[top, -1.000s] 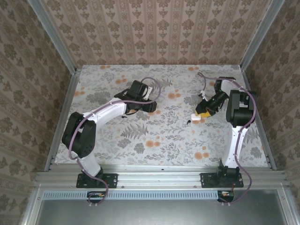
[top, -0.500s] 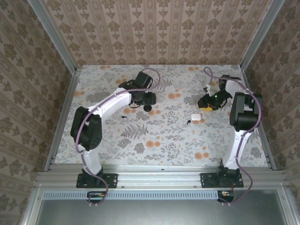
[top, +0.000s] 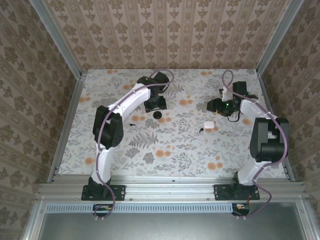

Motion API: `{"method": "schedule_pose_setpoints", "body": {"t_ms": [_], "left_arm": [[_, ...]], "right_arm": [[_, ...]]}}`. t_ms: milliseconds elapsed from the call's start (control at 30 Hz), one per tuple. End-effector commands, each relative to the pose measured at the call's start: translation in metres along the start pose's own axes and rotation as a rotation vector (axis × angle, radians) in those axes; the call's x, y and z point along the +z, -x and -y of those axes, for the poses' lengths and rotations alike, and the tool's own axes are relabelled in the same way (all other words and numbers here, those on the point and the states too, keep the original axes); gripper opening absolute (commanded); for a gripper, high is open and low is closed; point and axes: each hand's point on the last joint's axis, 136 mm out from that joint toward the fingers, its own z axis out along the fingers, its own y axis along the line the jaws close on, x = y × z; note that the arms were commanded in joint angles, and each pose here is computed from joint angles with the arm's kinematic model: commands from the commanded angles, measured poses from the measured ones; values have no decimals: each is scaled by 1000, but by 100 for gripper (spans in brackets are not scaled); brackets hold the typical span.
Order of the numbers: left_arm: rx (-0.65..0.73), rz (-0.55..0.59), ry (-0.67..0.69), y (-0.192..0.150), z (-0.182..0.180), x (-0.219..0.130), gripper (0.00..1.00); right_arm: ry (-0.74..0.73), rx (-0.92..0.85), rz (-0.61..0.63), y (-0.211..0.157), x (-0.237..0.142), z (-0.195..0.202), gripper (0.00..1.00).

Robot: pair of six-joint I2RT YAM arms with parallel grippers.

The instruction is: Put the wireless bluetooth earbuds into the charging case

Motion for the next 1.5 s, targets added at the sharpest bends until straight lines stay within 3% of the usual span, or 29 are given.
{"method": "schedule_pose_setpoints", "body": {"t_ms": [0,300,867,1367,1467], "left_arm": [[-112,-95,58,-11,-12,4,59],[-143,-169,161,-7,-30,36,61],[-131,-215,132,10,-17,65,66],[-177,-278,113,-2,-8,80,64],[-175,-278,105,-5,-3,81,55]], "right_arm": [[42,-2,83,10,-13,-19,55],[26,-37,62,-6,-14,-15,55],[46,-47,32,-20,-3,-10,54],[51,-54,27,-22,-2,-9,54],[58,-54,27,-21,-2,-11,54]]}}
